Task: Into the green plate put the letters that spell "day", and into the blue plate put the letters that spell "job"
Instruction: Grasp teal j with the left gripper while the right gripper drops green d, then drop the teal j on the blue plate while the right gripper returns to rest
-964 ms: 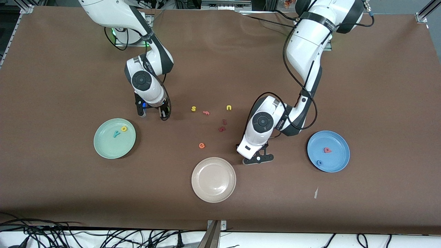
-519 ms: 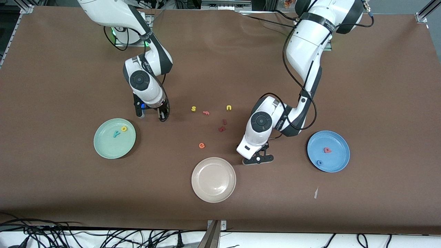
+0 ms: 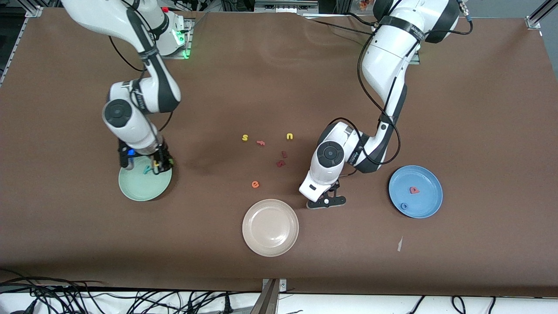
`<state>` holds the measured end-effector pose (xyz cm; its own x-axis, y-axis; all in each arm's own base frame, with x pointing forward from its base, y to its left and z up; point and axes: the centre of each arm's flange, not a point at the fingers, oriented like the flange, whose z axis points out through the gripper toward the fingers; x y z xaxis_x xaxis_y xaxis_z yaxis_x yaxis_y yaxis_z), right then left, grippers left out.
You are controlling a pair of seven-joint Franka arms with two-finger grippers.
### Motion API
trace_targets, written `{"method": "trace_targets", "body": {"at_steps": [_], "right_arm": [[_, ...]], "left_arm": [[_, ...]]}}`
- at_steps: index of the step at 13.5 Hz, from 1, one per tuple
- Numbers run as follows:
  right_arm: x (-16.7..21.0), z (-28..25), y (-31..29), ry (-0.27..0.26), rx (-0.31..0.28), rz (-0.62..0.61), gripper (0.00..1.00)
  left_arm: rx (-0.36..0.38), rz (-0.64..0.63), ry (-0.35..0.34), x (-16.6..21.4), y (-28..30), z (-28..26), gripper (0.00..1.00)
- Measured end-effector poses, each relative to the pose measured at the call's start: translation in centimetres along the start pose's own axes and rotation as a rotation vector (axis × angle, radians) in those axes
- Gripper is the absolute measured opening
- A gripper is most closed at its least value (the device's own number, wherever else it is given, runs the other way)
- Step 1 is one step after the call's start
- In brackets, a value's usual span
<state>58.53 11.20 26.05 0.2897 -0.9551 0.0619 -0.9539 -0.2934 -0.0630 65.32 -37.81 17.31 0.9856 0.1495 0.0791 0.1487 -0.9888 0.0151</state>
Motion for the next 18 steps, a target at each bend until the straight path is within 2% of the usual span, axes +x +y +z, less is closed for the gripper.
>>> {"method": "trace_targets", "body": {"at_steps": [3, 4, 5, 6, 7, 8, 9, 16, 18], "right_arm": [[4.6, -0.2, 0.3, 0.011, -0.007, -0.056, 0.29], [5.2, 0.2, 0.5, 0.013, -0.01, -0.064, 0.29], [5.5, 0.5, 0.5, 0.015, -0.008, -0.067, 0.29], [5.6, 0.7, 0.5, 0.017, -0.005, -0.067, 0.29], [5.6, 0.9, 0.5, 0.018, -0.003, -0.068, 0.29], [5.6, 0.9, 0.4, 0.019, 0.0, -0.068, 0.29], [5.6, 0.9, 0.4, 0.021, 0.006, -0.069, 0.34], [5.8, -0.6, -0.7, 0.033, 0.062, -0.074, 1.0], [5.9, -2.4, -1.4, 0.037, 0.097, -0.078, 1.0]], "left_arm": [[-0.001, 0.003, 0.001, -0.1, 0.2, 0.0, 0.39], [-0.001, 0.004, 0.001, -0.2, 0.3, -0.1, 0.34], [-0.002, 0.006, 0.001, -0.3, 0.4, -0.1, 0.34], [-0.002, 0.007, 0.002, -0.3, 0.5, -0.1, 0.28], [-0.002, 0.008, 0.002, -0.4, 0.6, -0.1, 0.28], [-0.002, 0.008, 0.002, -0.4, 0.6, -0.1, 0.22], [-0.002, 0.008, 0.002, -0.4, 0.6, -0.1, 0.16], [-0.001, 0.031, 0.005, -0.2, 0.4, -0.2, 0.15], [0.004, 0.095, 0.014, 1.0, -0.6, -0.8, 0.15]]}}
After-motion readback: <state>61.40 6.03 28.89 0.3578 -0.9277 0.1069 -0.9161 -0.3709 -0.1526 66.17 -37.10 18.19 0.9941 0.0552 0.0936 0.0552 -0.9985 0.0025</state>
